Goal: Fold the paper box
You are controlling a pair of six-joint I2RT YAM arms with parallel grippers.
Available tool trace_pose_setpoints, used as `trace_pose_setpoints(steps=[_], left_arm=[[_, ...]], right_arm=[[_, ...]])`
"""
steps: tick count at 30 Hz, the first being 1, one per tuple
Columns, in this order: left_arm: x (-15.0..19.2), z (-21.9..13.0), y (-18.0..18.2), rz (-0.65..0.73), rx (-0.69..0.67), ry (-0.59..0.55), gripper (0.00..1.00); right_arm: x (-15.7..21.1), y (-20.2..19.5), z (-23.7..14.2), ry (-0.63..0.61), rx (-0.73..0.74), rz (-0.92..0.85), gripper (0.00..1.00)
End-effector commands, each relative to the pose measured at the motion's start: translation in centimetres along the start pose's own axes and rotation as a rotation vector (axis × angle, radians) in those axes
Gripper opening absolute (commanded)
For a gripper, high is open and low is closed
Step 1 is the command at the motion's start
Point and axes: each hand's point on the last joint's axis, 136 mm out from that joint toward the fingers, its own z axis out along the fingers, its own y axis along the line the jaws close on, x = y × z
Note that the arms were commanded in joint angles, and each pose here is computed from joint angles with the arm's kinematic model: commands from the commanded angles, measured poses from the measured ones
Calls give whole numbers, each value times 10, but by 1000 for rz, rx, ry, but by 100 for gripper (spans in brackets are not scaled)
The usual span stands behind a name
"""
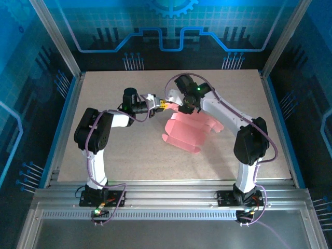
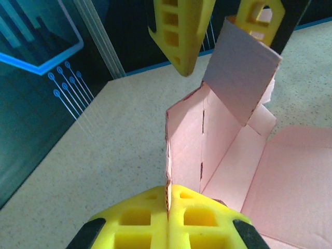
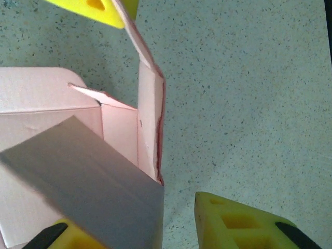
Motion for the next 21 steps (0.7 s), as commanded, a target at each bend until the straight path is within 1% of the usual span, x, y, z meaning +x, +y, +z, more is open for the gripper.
trace_pose_setpoints(steps=[1, 3, 6, 9, 13, 18, 21], left_arm=[[-9, 1, -6, 95, 28, -51, 0], [-8, 0, -6, 96, 29, -50, 0], [-6, 1, -6, 92, 30, -49, 0], [-6, 2, -5, 87, 29, -49, 0], [-4, 3, -3, 86, 27, -44, 0], [-1, 4, -3, 75, 25, -42, 0], [1, 4, -3, 58, 26, -39, 0]], right_arm=[[-1, 0, -20, -47, -8, 24, 38], [4, 1, -24, -57, -21, 37, 46], [18, 2, -27, -43, -28, 52, 47], [27, 14, -35, -60, -83, 58, 47], [30, 26, -39, -70, -115, 49, 41], [39, 23, -28, 12, -75, 16, 30], [41, 21, -27, 32, -60, 7, 23]])
